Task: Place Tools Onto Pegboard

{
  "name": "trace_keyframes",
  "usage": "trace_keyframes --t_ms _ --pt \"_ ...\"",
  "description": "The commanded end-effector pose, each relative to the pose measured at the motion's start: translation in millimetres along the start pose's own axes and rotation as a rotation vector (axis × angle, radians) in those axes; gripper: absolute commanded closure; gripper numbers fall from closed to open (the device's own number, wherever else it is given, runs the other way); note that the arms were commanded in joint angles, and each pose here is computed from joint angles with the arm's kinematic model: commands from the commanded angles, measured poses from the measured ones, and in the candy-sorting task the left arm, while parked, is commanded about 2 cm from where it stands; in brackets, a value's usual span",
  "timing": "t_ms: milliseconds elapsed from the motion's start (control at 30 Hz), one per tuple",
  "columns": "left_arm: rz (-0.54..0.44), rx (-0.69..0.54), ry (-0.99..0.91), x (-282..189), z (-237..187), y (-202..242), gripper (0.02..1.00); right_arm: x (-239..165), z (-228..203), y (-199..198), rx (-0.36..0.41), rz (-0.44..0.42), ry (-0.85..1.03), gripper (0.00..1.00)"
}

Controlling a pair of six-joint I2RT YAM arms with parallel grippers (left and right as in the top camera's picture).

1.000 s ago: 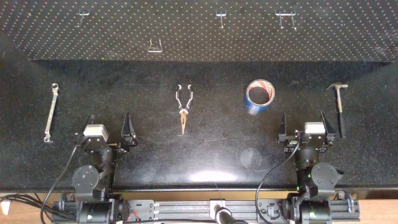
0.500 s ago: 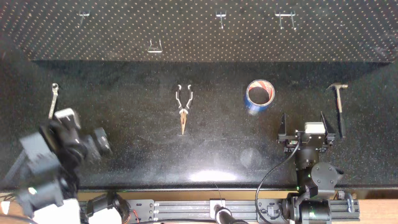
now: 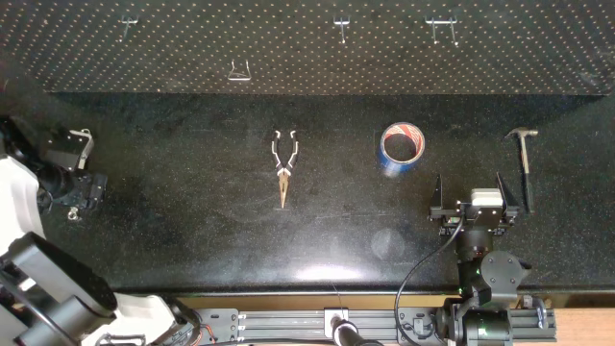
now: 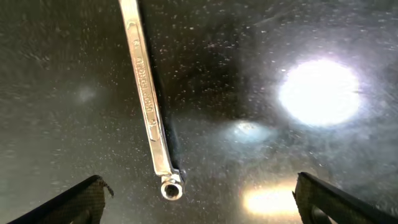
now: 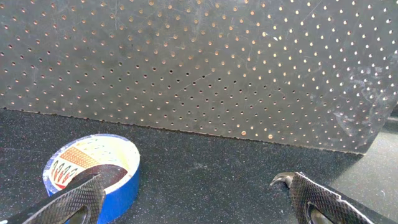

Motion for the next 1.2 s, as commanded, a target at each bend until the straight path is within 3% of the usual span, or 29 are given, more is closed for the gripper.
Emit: trace_keyframes --t_ms 33,200,367,867,933,967,1033,1067,1100,1133,1200 --pt "-0.089 -0.164 -0.016 28.3 3.7 8.1 0.051 0.0 -1.1 -1.6 -0.010 -0.013 0.001 0.025" --pt "-0.095 -0.166 -0.053 30.7 13.6 21.6 0.049 0.0 -1.1 -1.6 -0.010 -0.013 0.001 0.025" --pt "-0.166 -0.208 -0.051 49.6 3.4 21.2 0.047 0.0 -1.1 -1.6 -0.010 -0.012 0.001 0.025" --pt "-0.160 -0.203 -0.016 69.1 0.7 25.4 0.088 0.0 -1.1 -1.6 -0.010 -0.013 0.001 0.025" --pt "-0.161 -0.203 -0.016 69.1 0.7 25.3 0.472 0.0 -1.1 -1.6 -0.010 -0.013 0.001 0.025" --pt "-0.161 -0.204 -0.016 69.1 0.6 25.4 0.610 0.0 -1.1 -1.6 -0.010 -0.012 0.001 0.027" --pt "-0.162 -0.204 -0.019 69.1 1.1 25.2 0.612 0.0 -1.1 -1.6 -0.010 -0.013 0.001 0.025" --pt "-0.162 -0.204 -0.019 69.1 1.1 25.2 0.663 0.0 -1.1 -1.6 -0.010 -0.013 0.001 0.025" --pt "-0.162 -0.204 -0.019 69.1 0.9 25.3 0.904 0.0 -1.1 -1.6 -0.010 -0.012 0.001 0.025" --pt "-0.162 -0.204 -0.019 69.1 0.9 25.3 0.989 0.0 -1.1 -1.6 -0.010 -0.012 0.001 0.025" --pt "-0.162 -0.204 -0.019 69.1 1.0 25.4 0.987 0.0 -1.1 -1.6 -0.010 -0.012 0.001 0.025"
Point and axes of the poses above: each gripper's point midway between its finger pads, its own x axis out along the fingers, its own y axis along the line the jaws close on, z = x × y, the point moved 7 cm from there along -x, back along the fingers, and after that the axes turned 15 degrees about x, right-handed, at the moved point
